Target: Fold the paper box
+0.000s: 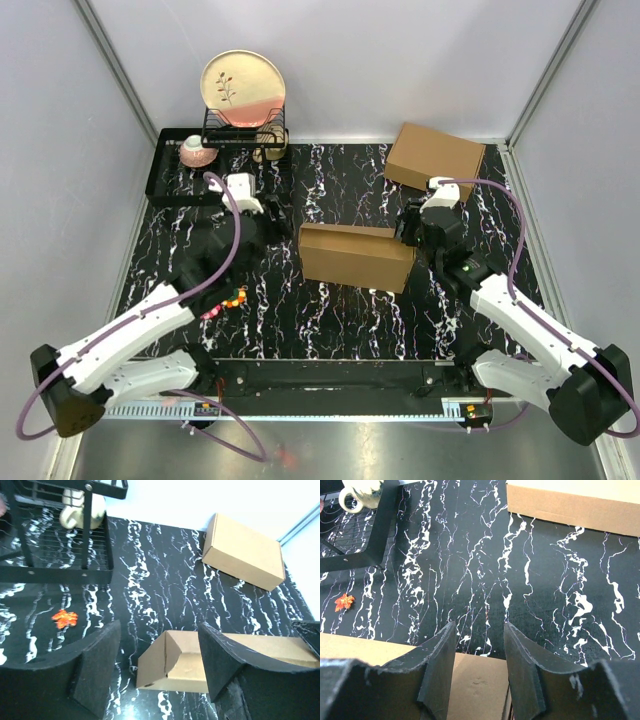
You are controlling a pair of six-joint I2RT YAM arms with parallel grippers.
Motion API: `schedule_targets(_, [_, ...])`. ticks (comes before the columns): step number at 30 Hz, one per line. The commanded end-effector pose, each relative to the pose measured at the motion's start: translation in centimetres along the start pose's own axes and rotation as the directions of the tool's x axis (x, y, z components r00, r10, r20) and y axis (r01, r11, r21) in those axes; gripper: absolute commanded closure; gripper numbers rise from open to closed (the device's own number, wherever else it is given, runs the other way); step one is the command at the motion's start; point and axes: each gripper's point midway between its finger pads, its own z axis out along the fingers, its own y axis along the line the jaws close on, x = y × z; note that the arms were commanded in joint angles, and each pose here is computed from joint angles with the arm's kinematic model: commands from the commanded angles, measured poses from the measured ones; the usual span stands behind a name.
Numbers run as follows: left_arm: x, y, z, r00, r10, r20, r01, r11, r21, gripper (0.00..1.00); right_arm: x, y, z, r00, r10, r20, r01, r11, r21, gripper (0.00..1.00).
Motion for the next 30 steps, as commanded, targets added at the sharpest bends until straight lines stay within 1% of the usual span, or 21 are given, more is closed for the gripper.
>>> schedule_targets(1, [0.8, -3.5, 2.7, 0.987, -0.152, -0.045, 0.158, 0.960, 0.231, 0.32, 8.7, -2.3, -0.9, 0.954, -0.098, -0.282, 0.113, 0.993, 0.037, 0.52])
schedule_targets(2, [2.1, -2.5, 3.6, 0.977, -0.200, -0.068, 0.210, 0.954, 0.212, 0.33, 8.7, -2.3, -0.8, 0.955, -0.096, -0.280, 0.111, 0.993, 0.038, 0.52])
schedule_targets(3, [2.8, -3.1, 3.7, 0.970, -0.220, -0.101, 0.240, 0.935, 0.260, 0.33, 8.7, -2.2, -0.9, 0.956, -0.094, -0.279, 0.108, 0.993, 0.037, 0.52])
schedule_targets(4, [2.8, -2.7, 4.3, 0.959, -0.267, -0.093, 0.283, 0.921, 0.269, 0.34, 8.7, -2.2, -0.9, 0.956, -0.092, -0.278, 0.107, 0.993, 0.039, 0.52])
schedule_targets(8, [4.5, -3.3, 5.5, 0.950, -0.276, -0.144, 0.307, 0.906, 0.292, 0.35, 8.7, -2.4, -0.9, 0.956, -0.093, -0.277, 0.110, 0.993, 0.048, 0.52])
schedule_targets(12, [5.5, -3.9, 5.9, 0.943, -0.277, -0.184, 0.323, 0.895, 0.309, 0.35, 8.7, -2.4, -0.9, 0.957, -0.093, -0.276, 0.110, 0.993, 0.050, 0.52])
schedule_targets(19, [4.4, -2.6, 5.4, 0.926, -0.351, -0.139, 0.377, 0.874, 0.307, 0.33, 8.7, -2.4, -0.9, 0.956, -0.093, -0.279, 0.112, 0.992, 0.053, 0.52])
schedule_targets(23, [2.7, -2.3, 5.4, 0.917, -0.386, -0.095, 0.396, 0.861, 0.318, 0.30, 8.7, -2.4, -0.9, 0.956, -0.093, -0.278, 0.112, 0.992, 0.053, 0.52])
schedule_targets(27, [2.0, -3.3, 5.7, 0.917, -0.382, -0.113, 0.397, 0.848, 0.351, 0.30, 8.9, -2.4, -0.8, 0.953, -0.099, -0.286, 0.119, 0.991, 0.053, 0.52])
schedule_targets(29, [2.6, -3.6, 5.9, 0.921, -0.364, -0.137, 0.389, 0.852, 0.350, 0.31, 8.8, -2.3, -0.7, 0.953, -0.099, -0.286, 0.120, 0.991, 0.056, 0.52])
schedule_targets(30, [3.5, -3.4, 6.1, 0.922, -0.349, -0.167, 0.386, 0.861, 0.332, 0.33, 8.8, -2.4, -0.8, 0.953, -0.099, -0.286, 0.120, 0.991, 0.057, 0.52])
